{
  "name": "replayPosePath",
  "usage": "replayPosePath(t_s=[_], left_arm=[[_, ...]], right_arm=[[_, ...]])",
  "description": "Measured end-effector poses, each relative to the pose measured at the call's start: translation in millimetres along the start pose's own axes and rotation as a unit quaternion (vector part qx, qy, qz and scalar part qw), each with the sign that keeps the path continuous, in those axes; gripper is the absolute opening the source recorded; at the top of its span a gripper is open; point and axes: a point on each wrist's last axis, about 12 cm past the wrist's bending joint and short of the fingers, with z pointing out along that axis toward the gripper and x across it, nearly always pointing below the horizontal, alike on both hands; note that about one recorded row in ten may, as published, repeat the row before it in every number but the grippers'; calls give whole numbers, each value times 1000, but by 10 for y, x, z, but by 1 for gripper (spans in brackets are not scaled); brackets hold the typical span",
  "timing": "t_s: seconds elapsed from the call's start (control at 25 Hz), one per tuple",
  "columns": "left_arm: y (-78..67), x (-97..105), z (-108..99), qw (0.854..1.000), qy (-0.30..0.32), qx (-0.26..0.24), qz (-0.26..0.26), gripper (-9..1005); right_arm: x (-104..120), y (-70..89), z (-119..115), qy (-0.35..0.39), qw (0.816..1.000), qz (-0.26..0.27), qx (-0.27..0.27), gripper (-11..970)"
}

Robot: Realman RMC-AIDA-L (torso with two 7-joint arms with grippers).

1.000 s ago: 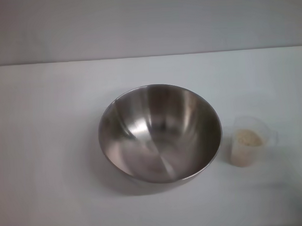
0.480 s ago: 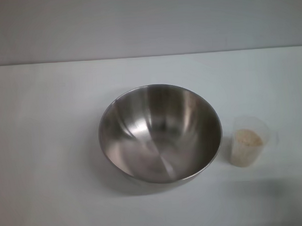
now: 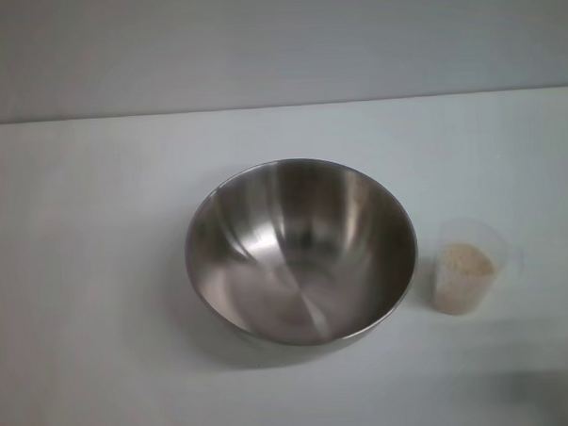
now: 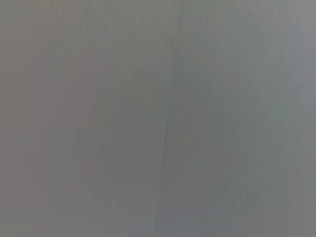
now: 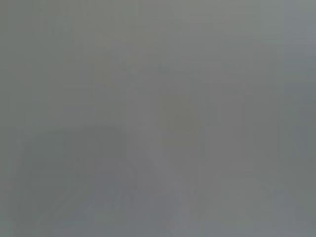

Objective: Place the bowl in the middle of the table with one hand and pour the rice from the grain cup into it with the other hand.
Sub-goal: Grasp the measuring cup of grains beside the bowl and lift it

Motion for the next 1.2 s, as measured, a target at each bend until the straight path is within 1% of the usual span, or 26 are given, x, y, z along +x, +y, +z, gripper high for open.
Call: replayPosePath(t_s=[0.08, 0.24, 0.68, 1.2], left_arm=[[2, 0, 6, 1000, 1, 0, 1, 616], [1, -1, 6, 1000, 0, 1, 3, 616], [-3, -13, 5, 1000, -6, 2, 10, 616], [-13, -20, 0, 1000, -10, 3, 9, 616]], right_arm=[[43, 48, 19, 17, 1000, 2, -9, 531], [86, 78, 53, 33, 999, 5, -15, 531], [233, 199, 236, 86, 995, 16, -43, 516], [322, 233, 335, 118, 991, 8, -58, 515]])
